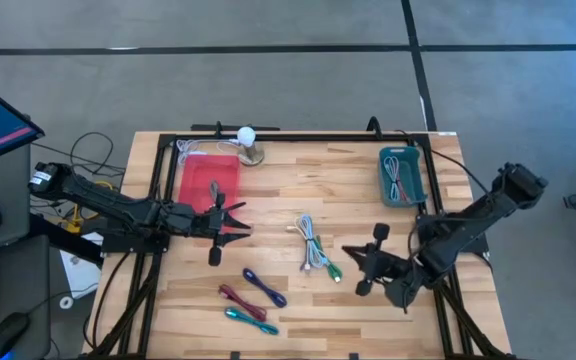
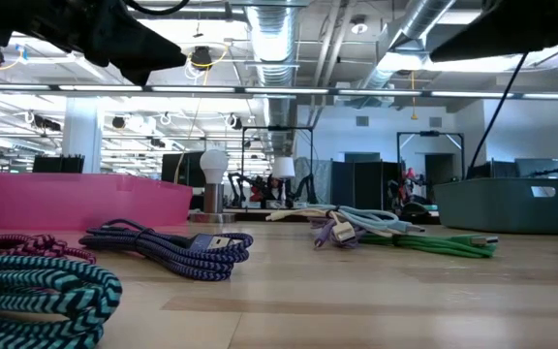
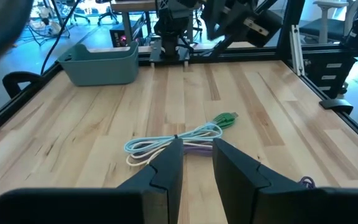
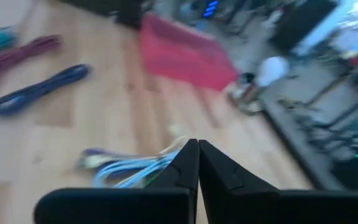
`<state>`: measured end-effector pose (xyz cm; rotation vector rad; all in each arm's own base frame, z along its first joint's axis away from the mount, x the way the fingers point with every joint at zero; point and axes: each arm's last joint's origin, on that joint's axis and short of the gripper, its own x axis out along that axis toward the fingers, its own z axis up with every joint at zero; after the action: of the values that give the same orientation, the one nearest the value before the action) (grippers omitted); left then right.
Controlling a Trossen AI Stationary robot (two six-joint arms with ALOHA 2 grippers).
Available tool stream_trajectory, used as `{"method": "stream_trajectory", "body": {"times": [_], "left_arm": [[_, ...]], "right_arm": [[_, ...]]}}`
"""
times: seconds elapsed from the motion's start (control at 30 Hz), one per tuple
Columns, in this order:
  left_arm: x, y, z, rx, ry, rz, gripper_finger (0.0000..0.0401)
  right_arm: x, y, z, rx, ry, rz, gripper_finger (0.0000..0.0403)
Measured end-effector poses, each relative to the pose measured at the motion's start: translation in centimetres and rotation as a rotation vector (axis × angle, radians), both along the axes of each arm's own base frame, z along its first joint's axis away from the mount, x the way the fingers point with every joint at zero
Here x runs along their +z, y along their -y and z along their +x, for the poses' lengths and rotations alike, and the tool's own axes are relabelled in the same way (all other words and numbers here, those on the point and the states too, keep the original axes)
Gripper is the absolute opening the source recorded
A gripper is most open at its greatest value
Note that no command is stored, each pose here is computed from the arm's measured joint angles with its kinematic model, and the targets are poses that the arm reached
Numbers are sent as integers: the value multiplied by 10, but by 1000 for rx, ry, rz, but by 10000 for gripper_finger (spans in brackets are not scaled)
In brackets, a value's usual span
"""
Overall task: Pick & Place USB Port
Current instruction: Put the light blue charger cable into the blue bin
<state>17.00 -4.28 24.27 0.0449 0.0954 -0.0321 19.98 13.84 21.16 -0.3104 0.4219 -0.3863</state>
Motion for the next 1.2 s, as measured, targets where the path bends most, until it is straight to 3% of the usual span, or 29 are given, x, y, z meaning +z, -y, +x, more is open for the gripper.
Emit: {"method": "stream_trajectory", "body": {"times": [0.23, 0.53, 0.67, 0.87, 1.2], "left_arm": [[0, 0, 0, 0, 0, 0, 87], [0, 0, 0, 0, 0, 0, 87], [0, 0, 0, 0, 0, 0, 87], [0, 0, 0, 0, 0, 0, 87], [0, 0, 0, 0, 0, 0, 87]], "right_arm": [[0, 9, 5, -81, 23, -37, 4], [0, 22, 17, -94, 9, 38, 3], [3, 33, 26, -172, 102, 212, 2], [-1, 55, 48, -120, 22, 761, 34], [-31, 71, 74, -206, -114, 927, 164]]}}
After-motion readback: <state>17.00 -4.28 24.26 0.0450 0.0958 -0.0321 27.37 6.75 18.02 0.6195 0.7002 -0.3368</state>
